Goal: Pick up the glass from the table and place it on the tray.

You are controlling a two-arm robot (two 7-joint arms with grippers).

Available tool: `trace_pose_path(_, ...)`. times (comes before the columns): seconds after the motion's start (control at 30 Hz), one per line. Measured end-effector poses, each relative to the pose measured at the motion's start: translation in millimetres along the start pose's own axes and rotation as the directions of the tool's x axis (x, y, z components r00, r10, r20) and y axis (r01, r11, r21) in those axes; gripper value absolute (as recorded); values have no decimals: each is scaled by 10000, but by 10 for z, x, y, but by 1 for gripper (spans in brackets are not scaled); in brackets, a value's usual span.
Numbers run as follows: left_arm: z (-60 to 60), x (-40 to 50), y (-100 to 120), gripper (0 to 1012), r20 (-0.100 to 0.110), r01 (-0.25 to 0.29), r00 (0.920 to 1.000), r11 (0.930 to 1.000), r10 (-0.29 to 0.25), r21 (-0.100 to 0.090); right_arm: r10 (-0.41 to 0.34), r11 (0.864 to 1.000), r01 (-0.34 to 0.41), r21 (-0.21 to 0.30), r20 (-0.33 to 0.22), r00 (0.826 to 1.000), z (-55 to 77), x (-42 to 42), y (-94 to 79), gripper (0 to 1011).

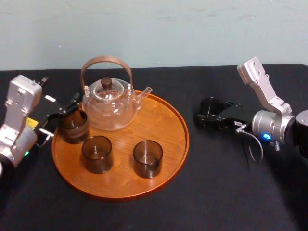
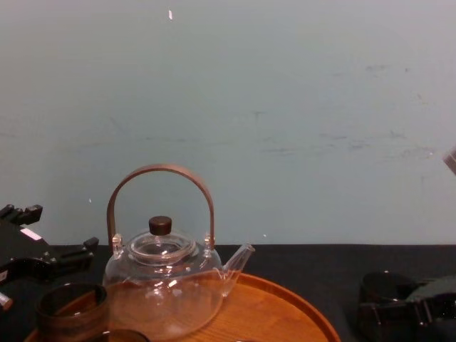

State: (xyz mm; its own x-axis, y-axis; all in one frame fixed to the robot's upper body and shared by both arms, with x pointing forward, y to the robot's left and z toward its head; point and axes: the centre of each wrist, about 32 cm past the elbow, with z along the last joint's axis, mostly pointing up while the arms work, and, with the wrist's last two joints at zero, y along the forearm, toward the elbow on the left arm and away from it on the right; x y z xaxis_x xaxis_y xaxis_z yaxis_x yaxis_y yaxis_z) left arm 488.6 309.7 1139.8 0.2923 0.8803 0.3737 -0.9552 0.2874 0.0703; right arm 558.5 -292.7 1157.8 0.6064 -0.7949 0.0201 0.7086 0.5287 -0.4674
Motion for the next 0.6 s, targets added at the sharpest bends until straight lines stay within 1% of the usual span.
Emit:
trace_pose_path(0.3,0,0,0,1001,0,-1,10000,10000,1,-1,82,9999,-82,69,-22,10000,1,8,-23,904)
trace_pose_path(0.43,0,0,0,1001,0,0,10000,10000,0,0,273,9992,-274,288,52,9996,55,23,-92,904)
trace_pose_path(0.57,0,0,0,1001,0,-1,10000,10000,1,-1,480,9972,-495,557,277,9985,151,25,-163,904)
trace_pose_path(0.6,0,0,0,1001,0,0,10000,10000,0,-1,480,9972,-495,557,277,9985,151,25,-163,904)
